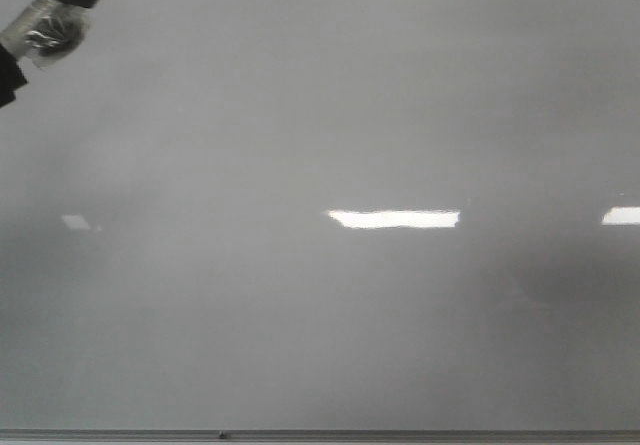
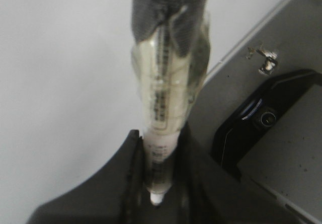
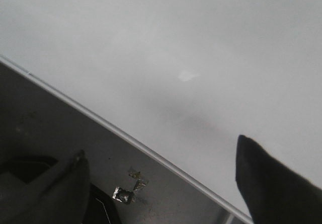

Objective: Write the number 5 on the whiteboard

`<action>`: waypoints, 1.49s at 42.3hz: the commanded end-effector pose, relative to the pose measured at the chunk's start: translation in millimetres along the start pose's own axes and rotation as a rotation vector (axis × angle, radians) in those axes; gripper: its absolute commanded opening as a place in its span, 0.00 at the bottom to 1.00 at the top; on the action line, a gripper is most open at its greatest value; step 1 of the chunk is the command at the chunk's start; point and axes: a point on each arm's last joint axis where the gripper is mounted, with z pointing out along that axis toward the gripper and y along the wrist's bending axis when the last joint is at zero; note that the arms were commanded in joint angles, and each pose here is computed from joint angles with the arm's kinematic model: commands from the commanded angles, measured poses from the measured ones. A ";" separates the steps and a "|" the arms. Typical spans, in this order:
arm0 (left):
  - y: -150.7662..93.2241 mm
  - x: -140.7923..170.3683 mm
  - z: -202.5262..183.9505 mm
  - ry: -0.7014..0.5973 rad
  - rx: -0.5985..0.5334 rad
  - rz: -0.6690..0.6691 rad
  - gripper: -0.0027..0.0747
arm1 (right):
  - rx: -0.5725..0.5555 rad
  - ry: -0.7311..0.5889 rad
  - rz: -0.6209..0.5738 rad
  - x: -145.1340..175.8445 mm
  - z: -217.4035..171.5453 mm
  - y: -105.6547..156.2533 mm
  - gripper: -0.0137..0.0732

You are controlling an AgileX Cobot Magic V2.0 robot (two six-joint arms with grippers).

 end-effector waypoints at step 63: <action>-102.6 -75.3 8.2 -0.168 0.072 0.562 0.14 | -0.410 -0.202 -0.667 -65.9 38.4 99.0 0.24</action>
